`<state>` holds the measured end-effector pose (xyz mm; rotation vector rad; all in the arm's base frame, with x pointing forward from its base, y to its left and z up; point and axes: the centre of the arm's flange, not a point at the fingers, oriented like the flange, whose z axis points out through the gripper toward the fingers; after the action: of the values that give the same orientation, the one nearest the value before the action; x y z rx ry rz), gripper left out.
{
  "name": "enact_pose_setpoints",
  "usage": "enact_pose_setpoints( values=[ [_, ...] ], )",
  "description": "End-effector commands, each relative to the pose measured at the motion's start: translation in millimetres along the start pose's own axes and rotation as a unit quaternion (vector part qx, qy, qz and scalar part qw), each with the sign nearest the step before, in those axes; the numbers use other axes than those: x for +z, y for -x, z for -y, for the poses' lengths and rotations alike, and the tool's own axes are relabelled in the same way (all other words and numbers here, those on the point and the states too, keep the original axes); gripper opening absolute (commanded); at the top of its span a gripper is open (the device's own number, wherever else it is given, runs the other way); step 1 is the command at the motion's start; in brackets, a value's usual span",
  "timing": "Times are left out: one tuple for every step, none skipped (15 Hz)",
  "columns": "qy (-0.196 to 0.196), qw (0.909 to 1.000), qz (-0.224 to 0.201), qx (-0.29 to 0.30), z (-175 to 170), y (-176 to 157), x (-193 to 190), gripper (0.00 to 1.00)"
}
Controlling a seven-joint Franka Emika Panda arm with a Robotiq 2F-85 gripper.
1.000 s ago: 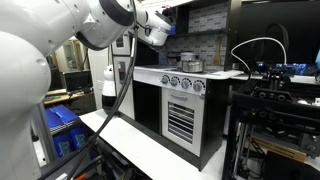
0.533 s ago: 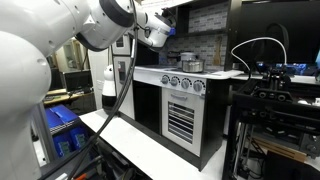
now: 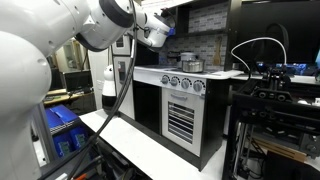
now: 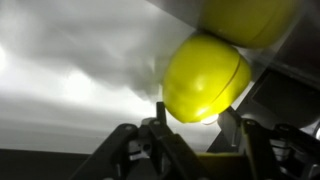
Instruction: Open the oven door and remove the yellow object.
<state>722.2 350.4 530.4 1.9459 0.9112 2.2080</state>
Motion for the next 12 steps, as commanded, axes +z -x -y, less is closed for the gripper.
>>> enact_pose_setpoints(
  values=[
    [0.005, 0.9999, -0.001, -0.011, 0.2, 0.5, 2.4, 0.29],
    [0.005, 0.9999, -0.002, -0.011, 0.3, -0.2, 1.8, 0.27],
    [0.004, 0.9999, -0.003, -0.01, 0.6, -2.1, 0.9, 0.22],
    [0.004, 0.9999, -0.003, -0.01, 0.7, -2.7, 0.5, 0.14],
    [0.003, 0.9999, -0.003, -0.01, 0.8, -2.7, 0.1, 0.08],
    [-0.001, 1.0, -0.002, -0.008, 1.3, -3.2, -0.3, 0.01],
    [-0.003, 1.0, -0.001, -0.006, 2.1, -2.6, -0.5, 0.42],
    [-0.005, 1.0, 0.001, -0.005, 2.5, -1.2, -0.4, 0.4],
    [-0.009, 1.0, 0.001, -0.004, 2.9, -1.0, 0.0, 0.41],
    [-0.01, 0.9999, 0.002, -0.004, 3.9, 0.1, 0.3, 0.47],
    [-0.011, 0.9999, 0.003, -0.002, 4.2, 0.8, 0.3, 0.55],
    [-0.012, 0.9999, 0.004, -0.001, 4.7, 1.6, 0.1, 0.61]
  ],
)
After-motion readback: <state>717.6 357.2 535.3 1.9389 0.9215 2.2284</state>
